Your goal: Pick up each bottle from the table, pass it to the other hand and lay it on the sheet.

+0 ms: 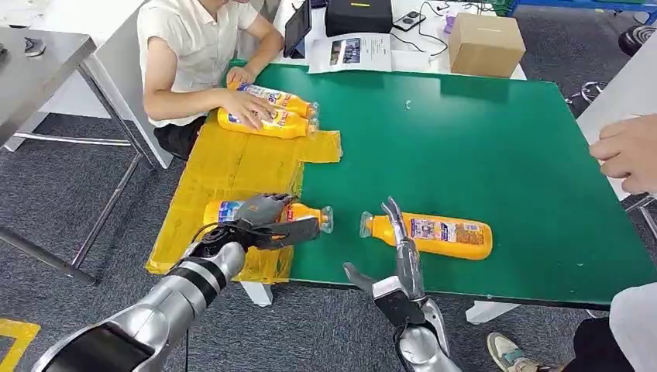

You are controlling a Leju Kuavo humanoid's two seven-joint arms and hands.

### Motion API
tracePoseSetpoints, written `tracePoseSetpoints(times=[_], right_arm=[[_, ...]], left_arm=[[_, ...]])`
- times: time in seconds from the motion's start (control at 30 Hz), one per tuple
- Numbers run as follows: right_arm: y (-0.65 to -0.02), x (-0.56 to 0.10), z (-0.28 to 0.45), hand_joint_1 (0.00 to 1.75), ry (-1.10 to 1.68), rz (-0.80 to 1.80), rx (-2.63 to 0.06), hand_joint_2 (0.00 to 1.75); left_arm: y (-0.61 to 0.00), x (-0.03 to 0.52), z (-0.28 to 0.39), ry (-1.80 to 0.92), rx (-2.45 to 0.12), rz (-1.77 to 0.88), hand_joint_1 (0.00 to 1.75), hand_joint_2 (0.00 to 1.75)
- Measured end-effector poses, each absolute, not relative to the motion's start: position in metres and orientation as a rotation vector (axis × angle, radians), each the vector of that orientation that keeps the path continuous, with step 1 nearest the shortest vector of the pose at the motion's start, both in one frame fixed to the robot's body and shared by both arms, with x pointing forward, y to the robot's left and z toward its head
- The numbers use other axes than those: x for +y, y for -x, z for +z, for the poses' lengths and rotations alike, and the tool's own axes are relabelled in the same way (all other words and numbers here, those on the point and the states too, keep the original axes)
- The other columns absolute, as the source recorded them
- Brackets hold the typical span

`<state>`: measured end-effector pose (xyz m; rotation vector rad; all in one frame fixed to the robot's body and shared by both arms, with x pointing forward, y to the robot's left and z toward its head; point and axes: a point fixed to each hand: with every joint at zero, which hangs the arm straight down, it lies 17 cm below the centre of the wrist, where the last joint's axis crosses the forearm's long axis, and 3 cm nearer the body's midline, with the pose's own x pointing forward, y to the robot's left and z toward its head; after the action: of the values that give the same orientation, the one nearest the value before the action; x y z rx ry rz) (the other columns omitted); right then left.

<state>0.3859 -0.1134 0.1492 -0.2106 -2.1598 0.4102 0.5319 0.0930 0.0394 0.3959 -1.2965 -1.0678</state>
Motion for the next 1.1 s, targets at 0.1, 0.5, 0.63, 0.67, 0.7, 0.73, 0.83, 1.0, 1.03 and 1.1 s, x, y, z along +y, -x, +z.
tracePoseSetpoints(times=[0.1,0.5,0.63,0.67,0.7,0.73,0.83,1.0,1.03,1.1], right_arm=[[-0.387,-0.113,0.148,0.00,0.206,0.407,-2.154,1.75],[-0.388,-0.111,0.143,0.00,0.200,0.411,-2.142,1.75],[-0.388,-0.112,0.142,0.00,0.203,0.407,-2.141,1.75],[-0.388,-0.113,0.141,0.00,0.208,0.407,-2.139,1.75],[-0.388,-0.114,0.141,0.00,0.213,0.407,-2.138,1.75],[-0.388,-0.115,0.140,0.00,0.217,0.407,-2.137,1.75],[-0.385,-0.119,0.134,0.00,0.230,0.401,-2.124,1.75],[-0.380,-0.122,0.126,0.00,0.236,0.404,-2.105,1.75],[-0.379,-0.123,0.125,0.00,0.236,0.405,-2.103,1.75],[-0.379,-0.123,0.124,0.00,0.237,0.407,-2.101,1.75]], left_arm=[[-0.531,0.097,0.033,-0.381,-1.265,-1.064,0.10,1.75],[-0.526,0.089,0.027,-0.289,-1.233,-1.098,0.00,1.75],[-0.523,0.081,0.031,-0.258,-1.275,-1.133,0.00,1.75],[-0.522,0.077,0.033,-0.253,-1.300,-1.132,0.00,1.75],[-0.521,0.073,0.036,-0.240,-1.330,-1.126,0.00,1.75],[-0.518,0.065,0.040,-0.212,-1.369,-1.115,0.00,1.75],[-0.505,0.038,0.062,-0.105,-1.518,-1.044,0.00,1.75],[-0.494,0.019,0.096,-0.048,-1.660,-0.971,0.00,1.75],[-0.493,0.018,0.099,-0.045,-1.670,-0.967,0.00,1.75],[-0.491,0.016,0.103,-0.042,-1.685,-0.961,0.00,1.75]])
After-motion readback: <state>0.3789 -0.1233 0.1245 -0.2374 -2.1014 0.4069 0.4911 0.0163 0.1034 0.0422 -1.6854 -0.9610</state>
